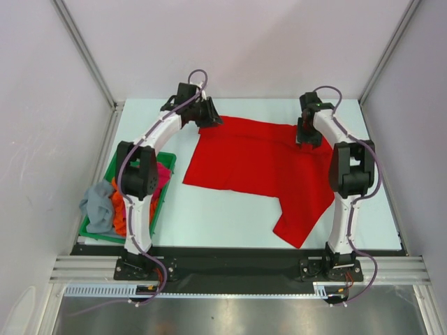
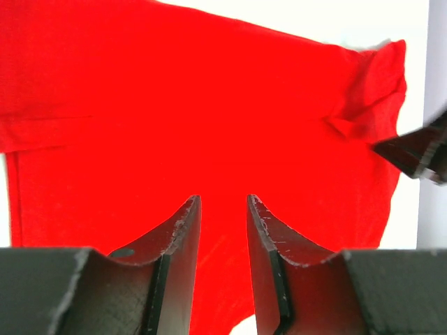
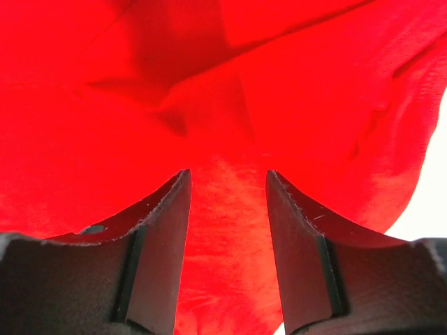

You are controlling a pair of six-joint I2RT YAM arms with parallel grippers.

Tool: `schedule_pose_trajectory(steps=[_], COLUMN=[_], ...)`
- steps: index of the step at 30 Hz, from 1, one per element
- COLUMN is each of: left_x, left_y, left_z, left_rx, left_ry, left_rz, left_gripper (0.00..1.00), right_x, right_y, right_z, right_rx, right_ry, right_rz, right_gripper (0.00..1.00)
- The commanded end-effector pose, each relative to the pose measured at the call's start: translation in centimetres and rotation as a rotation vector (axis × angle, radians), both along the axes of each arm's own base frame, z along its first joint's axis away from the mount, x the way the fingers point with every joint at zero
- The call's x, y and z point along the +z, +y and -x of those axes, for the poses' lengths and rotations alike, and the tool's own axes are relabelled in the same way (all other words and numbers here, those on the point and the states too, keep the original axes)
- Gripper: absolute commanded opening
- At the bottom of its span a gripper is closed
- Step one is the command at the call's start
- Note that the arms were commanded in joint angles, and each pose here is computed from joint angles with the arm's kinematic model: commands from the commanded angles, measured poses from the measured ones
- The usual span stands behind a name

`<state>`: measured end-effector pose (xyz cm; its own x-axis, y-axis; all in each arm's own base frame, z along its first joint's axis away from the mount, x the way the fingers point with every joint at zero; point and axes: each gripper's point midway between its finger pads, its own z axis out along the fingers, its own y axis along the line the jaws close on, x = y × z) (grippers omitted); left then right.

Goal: Fold and stack the t-shirts
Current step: Fold the tshirt

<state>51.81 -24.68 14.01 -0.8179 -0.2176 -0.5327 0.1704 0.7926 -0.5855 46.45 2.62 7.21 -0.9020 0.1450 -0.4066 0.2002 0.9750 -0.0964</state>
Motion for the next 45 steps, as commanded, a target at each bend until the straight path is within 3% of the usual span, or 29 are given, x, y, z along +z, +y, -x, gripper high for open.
schedule_pose_trajectory(steps=[1,8,11,17,18,23,33,35,37,38,41,45], left_x=[3.9,4.4,4.3,4.4,4.4,4.2,4.4,4.5,4.8,4.9,4.7,4.7], left_y=[-0.5,-0.1,-0.1,-0.3,-0.4,-0.5,-0.7,-0.6,-0.6,-0.7,-0.8,-1.1], left_z=[1.0,1.9,2.0,1.8,1.8,1.8,1.9,2.0,2.4,2.5,2.8,3.4], left_rx=[-0.039,-0.048,-0.049,-0.045,-0.045,-0.043,-0.048,-0.050,-0.049,-0.052,-0.066,-0.075], left_ry=[-0.094,-0.103,-0.101,-0.100,-0.099,-0.091,-0.090,-0.090,-0.094,-0.098,-0.088,-0.088], left_rz=[0.018,-0.004,-0.006,0.011,0.013,0.015,0.021,0.019,0.020,0.022,0.023,0.020], left_gripper=[0.37,0.37,0.37,0.37,0.37,0.37,0.37,0.37,0.37,0.37,0.37,0.37], right_x=[0.9,-0.6,-1.0,-1.2,-0.9,-0.2,1.4,1.8,0.2,2.5,2.9,1.9], right_y=[-0.8,-1.6,-1.8,-2.4,-2.4,-2.4,-3.6,-3.9,-3.8,-3.6,-3.2,-3.8], right_z=[-1.3,-2.4,-2.8,-3.9,-4.1,-5.6,-9.8,-9.5,-7.1,-6.6,-4.0,-2.1], right_rx=[-0.001,0.002,-0.002,-0.011,-0.012,-0.022,-0.068,-0.088,-0.107,-0.104,-0.096,-0.131], right_ry=[-0.040,-0.027,-0.040,-0.054,-0.064,-0.104,-0.217,-0.185,-0.110,-0.157,-0.195,-0.154], right_rz=[0.109,0.172,0.184,0.194,0.190,0.144,0.057,0.037,0.043,0.043,0.069,0.058], right_gripper=[0.52,0.49,0.43,0.27,0.19,0.00,0.00,0.00,0.08,0.19,0.32,0.40])
